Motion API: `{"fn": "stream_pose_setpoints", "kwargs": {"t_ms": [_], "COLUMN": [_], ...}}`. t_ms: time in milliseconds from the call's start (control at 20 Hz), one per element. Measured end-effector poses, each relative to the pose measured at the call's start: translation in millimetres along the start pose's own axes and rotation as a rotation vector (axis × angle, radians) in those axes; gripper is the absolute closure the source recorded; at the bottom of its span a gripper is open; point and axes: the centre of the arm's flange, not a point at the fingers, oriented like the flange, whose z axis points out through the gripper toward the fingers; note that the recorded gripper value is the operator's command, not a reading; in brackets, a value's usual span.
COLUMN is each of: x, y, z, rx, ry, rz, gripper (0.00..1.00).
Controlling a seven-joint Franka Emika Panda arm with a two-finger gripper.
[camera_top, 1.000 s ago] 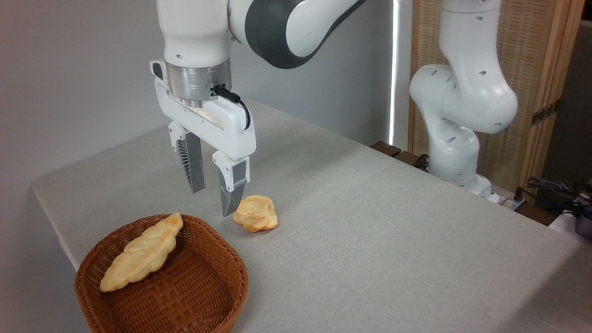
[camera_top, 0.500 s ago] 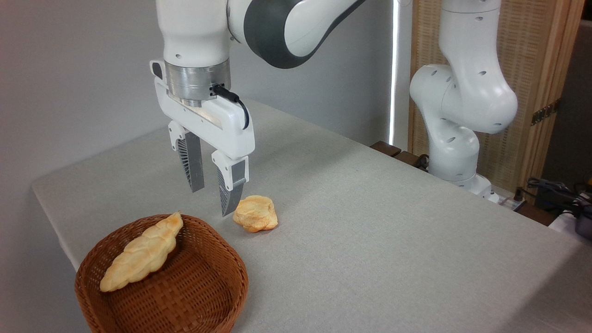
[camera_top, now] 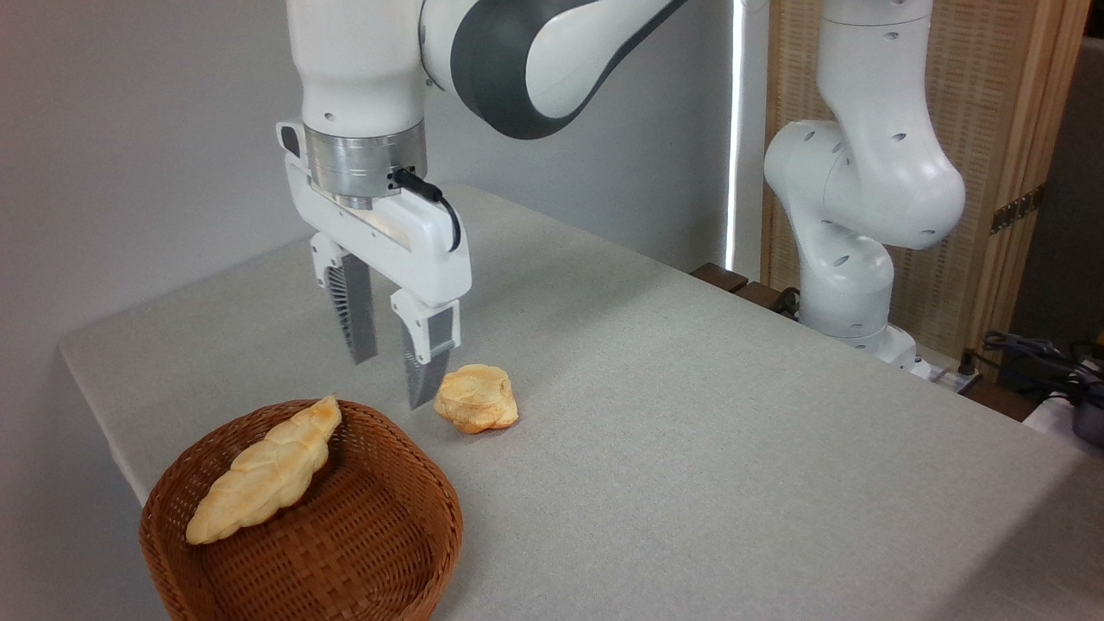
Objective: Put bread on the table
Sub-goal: 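Move the open gripper over the basket and lower it onto the braided loaf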
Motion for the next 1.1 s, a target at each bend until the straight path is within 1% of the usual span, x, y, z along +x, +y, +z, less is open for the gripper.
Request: {"fn": "stream_pose_setpoints", "kwargs": {"t_ms": [100, 300, 400, 500, 650, 1000, 1100], "x": [6.6, 14.8, 21.7, 27.3, 36.7, 59.4, 63.0], "y": [-2.3, -9.5, -15.4, -20.3, -21.4, -11.4, -10.1], "z": [1.0, 15.0, 23.6, 34.9, 53.1, 92.1, 101.0], "rx": [-0.008, -0.008, 0.002, 0.014, 0.029, 0.056, 0.059], "ry": [0.059, 0.104, 0.150, 0.176, 0.200, 0.244, 0.253], "rz": [-0.021, -0.044, -0.063, -0.074, -0.074, -0.049, -0.060], "gripper": [0.00, 0.00, 0.00, 0.00, 0.00, 0.00, 0.00]}}
